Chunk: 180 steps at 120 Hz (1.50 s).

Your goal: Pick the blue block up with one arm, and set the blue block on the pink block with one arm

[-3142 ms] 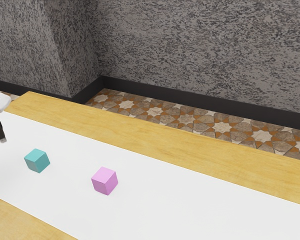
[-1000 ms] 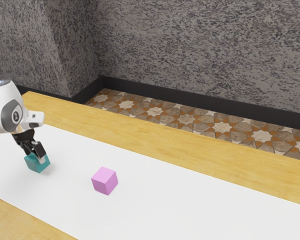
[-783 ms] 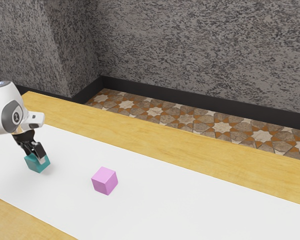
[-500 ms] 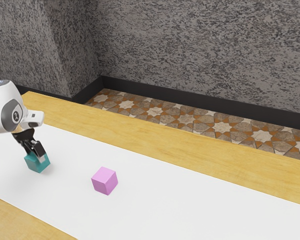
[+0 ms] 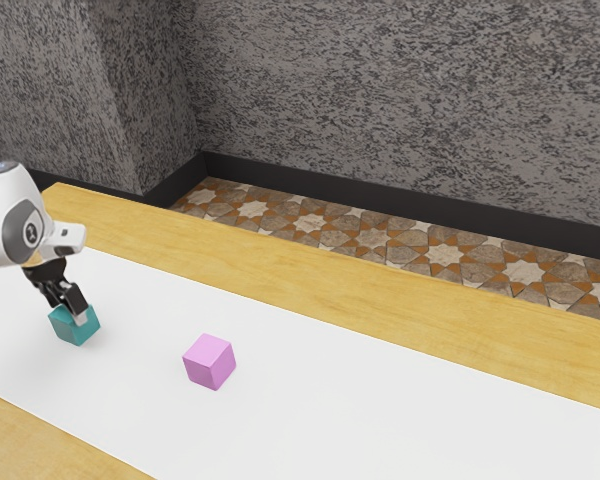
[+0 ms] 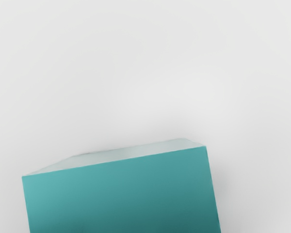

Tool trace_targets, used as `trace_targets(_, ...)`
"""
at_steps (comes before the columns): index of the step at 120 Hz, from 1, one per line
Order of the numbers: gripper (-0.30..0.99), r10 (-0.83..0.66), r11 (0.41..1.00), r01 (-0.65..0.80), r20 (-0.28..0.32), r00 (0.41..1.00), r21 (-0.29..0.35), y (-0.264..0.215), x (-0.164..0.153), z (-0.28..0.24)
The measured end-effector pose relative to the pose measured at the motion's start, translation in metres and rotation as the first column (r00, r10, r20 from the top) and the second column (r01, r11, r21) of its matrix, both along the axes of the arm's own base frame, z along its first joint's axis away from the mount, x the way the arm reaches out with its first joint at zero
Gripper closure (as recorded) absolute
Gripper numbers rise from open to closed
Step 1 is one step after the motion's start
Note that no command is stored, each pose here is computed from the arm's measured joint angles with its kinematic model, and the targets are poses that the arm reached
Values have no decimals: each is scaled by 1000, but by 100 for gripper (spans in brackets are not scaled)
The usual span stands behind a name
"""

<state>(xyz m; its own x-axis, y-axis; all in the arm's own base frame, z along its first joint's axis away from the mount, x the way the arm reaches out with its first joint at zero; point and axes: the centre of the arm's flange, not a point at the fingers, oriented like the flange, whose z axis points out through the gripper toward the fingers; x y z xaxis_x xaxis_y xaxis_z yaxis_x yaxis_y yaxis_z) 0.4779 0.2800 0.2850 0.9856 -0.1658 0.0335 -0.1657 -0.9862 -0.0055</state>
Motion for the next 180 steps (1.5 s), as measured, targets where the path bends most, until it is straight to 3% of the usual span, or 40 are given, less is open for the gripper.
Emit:
trace_targets(131, 0, -8, 1000, 7, -13, 1000, -21, -7, 4, -21)
trace_targets(156, 18, -7, 1000, 7, -13, 1000, -21, -7, 4, -21)
trace_targets(180, 25, -5, 1000, 5, -10, 1000, -21, -7, 5, -21)
